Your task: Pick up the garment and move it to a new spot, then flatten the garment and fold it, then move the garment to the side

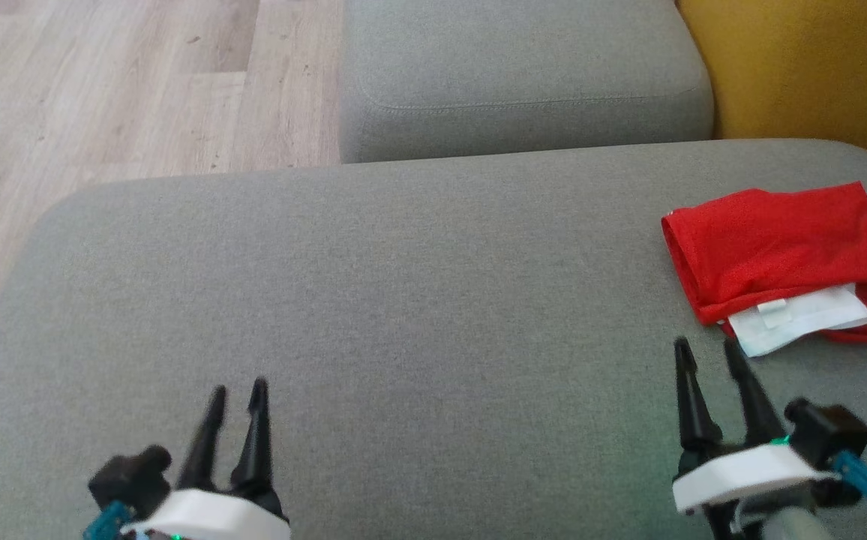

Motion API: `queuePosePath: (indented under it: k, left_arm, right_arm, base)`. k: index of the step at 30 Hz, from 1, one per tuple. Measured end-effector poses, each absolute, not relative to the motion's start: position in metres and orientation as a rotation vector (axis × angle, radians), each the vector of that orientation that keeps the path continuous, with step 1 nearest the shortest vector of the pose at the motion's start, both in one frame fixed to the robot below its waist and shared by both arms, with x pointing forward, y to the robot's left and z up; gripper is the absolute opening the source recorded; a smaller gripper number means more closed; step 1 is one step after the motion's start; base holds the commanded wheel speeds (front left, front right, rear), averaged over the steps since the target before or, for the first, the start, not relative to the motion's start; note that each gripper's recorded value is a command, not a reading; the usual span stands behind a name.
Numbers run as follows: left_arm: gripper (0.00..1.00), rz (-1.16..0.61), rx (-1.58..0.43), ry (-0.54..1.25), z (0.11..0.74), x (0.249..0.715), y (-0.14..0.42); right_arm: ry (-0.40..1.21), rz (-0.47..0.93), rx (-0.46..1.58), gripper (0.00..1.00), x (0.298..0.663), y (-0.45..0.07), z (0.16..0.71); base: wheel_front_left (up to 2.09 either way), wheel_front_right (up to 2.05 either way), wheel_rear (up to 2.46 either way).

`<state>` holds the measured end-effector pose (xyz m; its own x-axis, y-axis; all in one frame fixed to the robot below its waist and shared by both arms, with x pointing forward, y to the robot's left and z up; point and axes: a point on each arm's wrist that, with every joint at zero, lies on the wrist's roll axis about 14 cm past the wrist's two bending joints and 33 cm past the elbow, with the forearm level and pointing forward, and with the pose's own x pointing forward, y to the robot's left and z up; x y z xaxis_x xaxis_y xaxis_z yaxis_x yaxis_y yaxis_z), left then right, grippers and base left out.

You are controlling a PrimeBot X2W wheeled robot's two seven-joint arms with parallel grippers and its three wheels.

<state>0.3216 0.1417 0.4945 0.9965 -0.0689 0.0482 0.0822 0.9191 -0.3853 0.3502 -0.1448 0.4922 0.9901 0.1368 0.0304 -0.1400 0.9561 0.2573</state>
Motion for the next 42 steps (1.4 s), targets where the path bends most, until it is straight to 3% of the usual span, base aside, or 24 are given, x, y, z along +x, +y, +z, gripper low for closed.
queuePosePath:
  k: [7,42]
  left_arm:
    - [0.0,-0.047,-0.419,0.112,0.45,0.301,0.141]
    - [0.0,0.04,-0.728,0.161,0.447,0.319,0.159]
  right_arm:
    - [0.138,0.103,0.289,0.0,0.326,-0.15,0.445]
    - [0.159,-0.017,0.637,0.0,0.338,-0.171,0.446]
  base:
    - [0.0,0.0,0.0]
    - [0.0,0.0,0.0]
